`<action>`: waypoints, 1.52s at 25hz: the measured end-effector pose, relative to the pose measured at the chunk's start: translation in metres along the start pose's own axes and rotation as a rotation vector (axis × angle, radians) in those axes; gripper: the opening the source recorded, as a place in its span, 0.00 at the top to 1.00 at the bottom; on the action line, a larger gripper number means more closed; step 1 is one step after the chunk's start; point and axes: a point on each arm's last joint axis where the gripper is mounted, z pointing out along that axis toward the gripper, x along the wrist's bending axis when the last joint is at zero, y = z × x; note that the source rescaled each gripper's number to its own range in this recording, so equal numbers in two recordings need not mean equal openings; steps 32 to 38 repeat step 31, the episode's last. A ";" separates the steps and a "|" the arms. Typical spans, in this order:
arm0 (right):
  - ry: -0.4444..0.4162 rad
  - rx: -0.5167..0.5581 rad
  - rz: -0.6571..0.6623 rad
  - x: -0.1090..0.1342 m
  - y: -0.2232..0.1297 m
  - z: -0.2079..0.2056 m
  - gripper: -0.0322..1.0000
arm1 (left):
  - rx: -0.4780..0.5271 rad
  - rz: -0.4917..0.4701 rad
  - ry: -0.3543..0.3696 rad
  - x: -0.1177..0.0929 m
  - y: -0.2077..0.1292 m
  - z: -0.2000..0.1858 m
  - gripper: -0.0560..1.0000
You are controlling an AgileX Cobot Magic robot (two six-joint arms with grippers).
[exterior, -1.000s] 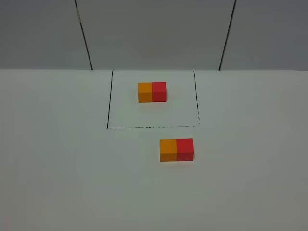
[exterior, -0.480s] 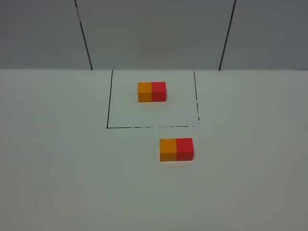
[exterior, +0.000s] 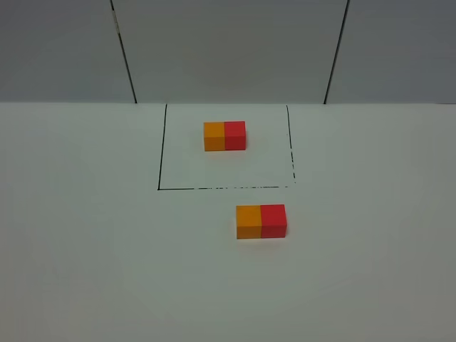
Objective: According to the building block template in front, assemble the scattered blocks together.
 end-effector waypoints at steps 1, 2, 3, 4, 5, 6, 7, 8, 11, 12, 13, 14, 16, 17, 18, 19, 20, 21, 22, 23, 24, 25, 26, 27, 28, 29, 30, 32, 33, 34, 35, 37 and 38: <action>0.002 0.000 0.002 0.000 0.000 0.000 0.06 | 0.000 0.000 0.000 0.000 0.000 0.000 0.34; 0.002 0.000 0.007 0.000 0.000 0.000 0.07 | 0.000 0.000 0.000 0.000 0.000 0.000 0.34; 0.001 0.000 0.008 0.000 0.000 0.000 0.09 | 0.000 0.000 0.000 0.000 0.000 0.000 0.34; 0.001 0.000 0.010 0.000 0.000 0.000 0.11 | 0.000 0.000 0.000 0.000 0.000 0.000 0.34; 0.001 0.000 0.010 0.000 0.000 0.000 0.13 | 0.000 0.000 0.000 0.000 0.000 0.000 0.34; 0.001 0.000 0.010 0.000 0.000 0.000 0.15 | 0.000 0.000 0.000 0.000 0.000 0.000 0.34; 0.001 0.000 0.010 0.000 0.000 0.000 0.17 | 0.000 0.000 0.000 0.000 0.000 0.000 0.34; 0.001 0.000 0.010 0.000 0.000 0.000 0.20 | 0.000 0.000 0.000 0.000 0.000 0.000 0.34; 0.001 0.000 0.012 0.000 0.000 0.000 0.29 | 0.000 0.000 0.000 0.000 0.000 0.000 0.34; 0.001 0.000 0.012 0.000 0.000 0.000 0.32 | 0.000 0.000 0.000 0.000 0.000 0.000 0.34; 0.001 0.000 0.012 0.000 0.000 0.000 0.35 | 0.000 0.000 0.000 0.000 0.000 0.000 0.34; 0.001 0.000 0.012 0.000 0.000 0.000 0.38 | 0.000 0.000 0.000 0.000 0.000 0.000 0.34; 0.001 0.000 0.012 0.000 0.000 0.000 0.44 | 0.000 0.000 0.000 0.000 0.000 0.000 0.34; 0.001 0.001 0.012 0.000 0.000 0.000 0.47 | 0.000 0.000 0.000 0.000 0.000 0.000 0.34; 0.001 0.001 0.012 0.000 0.000 0.000 0.50 | 0.000 0.000 0.000 0.000 0.000 0.000 0.34; 0.001 0.001 0.012 0.000 0.000 0.000 0.52 | 0.000 0.000 0.000 0.000 0.000 0.000 0.34; 0.001 0.001 0.012 0.000 0.000 0.000 0.55 | 0.000 0.000 0.000 0.000 0.000 0.000 0.34; 0.001 0.001 0.012 0.000 0.000 0.000 0.58 | 0.000 0.000 0.000 0.000 0.000 0.000 0.34; 0.001 0.001 0.012 0.000 0.000 0.000 0.61 | 0.000 0.000 0.000 0.000 0.000 0.000 0.34; 0.003 0.001 0.010 0.000 0.000 0.000 0.63 | 0.000 0.000 0.000 0.000 0.000 0.000 0.34; 0.003 0.001 0.010 0.000 0.000 0.000 0.66 | 0.000 0.000 0.000 0.000 0.000 0.000 0.34; 0.003 0.001 0.010 0.000 0.000 0.000 0.69 | 0.000 0.000 0.000 0.000 0.000 0.000 0.34; 0.003 0.001 0.010 0.000 0.000 0.000 0.71 | 0.000 0.000 0.000 0.000 0.000 0.000 0.34; 0.003 0.001 0.012 0.000 0.000 0.000 0.74 | 0.000 0.000 0.000 0.000 0.000 0.000 0.34; 0.003 0.001 0.012 0.000 0.000 0.000 0.76 | 0.000 0.000 0.000 0.000 0.000 0.000 0.34; 0.003 0.001 0.012 0.000 0.000 0.000 0.79 | 0.000 0.000 0.000 0.000 0.000 0.000 0.34; 0.003 0.001 0.012 0.000 0.000 0.000 0.81 | 0.000 0.000 0.000 0.000 0.000 0.000 0.34; 0.003 0.001 0.012 0.000 0.000 0.000 0.84 | 0.000 0.000 0.000 0.000 0.000 0.000 0.34; 0.003 0.001 0.012 0.000 0.000 0.000 0.84 | 0.000 0.000 0.000 0.000 0.000 0.000 0.34; 0.003 0.001 0.012 0.000 0.000 0.000 0.84 | 0.000 0.000 0.000 0.000 0.000 0.000 0.34; 0.003 0.001 0.012 0.000 0.000 0.000 0.84 | 0.000 0.000 0.000 0.000 0.000 0.000 0.34; 0.003 0.001 0.012 0.000 0.000 0.000 0.84 | 0.000 0.000 0.000 0.000 0.000 0.000 0.34; 0.003 0.001 0.012 0.000 0.000 0.000 0.84 | 0.000 0.000 0.000 0.000 0.000 0.000 0.34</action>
